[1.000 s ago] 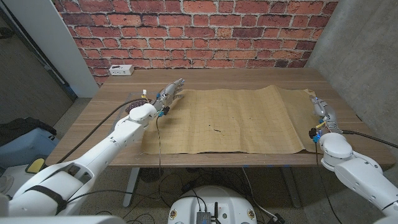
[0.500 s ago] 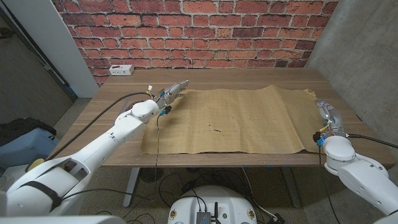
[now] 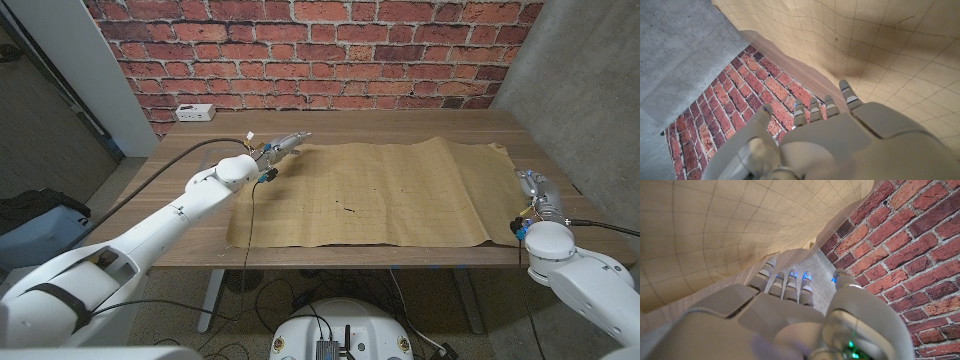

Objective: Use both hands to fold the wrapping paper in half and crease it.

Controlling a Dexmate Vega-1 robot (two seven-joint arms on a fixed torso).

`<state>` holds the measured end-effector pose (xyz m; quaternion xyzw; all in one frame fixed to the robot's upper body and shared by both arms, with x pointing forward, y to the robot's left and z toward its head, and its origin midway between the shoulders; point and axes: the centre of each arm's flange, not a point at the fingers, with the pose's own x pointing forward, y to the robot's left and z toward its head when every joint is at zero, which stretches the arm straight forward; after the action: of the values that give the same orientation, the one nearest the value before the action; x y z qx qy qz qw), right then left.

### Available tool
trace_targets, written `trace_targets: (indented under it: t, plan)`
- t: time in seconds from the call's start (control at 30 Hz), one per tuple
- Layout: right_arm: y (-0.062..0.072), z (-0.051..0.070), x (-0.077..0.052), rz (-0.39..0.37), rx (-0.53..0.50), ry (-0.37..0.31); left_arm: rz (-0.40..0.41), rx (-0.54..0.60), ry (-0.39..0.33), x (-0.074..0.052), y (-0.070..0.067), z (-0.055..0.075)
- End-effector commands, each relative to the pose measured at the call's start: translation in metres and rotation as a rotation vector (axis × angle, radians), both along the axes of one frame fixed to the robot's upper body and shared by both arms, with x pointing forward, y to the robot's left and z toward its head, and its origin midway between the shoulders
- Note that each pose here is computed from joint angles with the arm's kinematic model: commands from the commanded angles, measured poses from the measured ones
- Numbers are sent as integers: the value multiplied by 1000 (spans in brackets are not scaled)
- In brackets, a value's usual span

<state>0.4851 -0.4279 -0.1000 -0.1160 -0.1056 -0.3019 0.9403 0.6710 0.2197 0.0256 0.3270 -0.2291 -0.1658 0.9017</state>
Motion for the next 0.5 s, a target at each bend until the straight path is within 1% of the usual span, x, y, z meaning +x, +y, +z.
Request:
trace_targets:
  t: [0.03, 0.27, 0.5]
  plan:
    - [-6, -9, -11, -72, 8, 57, 11, 86, -1, 0, -5, 3]
    - [-9, -12, -16, -115, 0, 89, 24, 120, -2, -1, -8, 3]
    - [-11, -14, -21, -150, -4, 104, 30, 133, 1, -1, -9, 2]
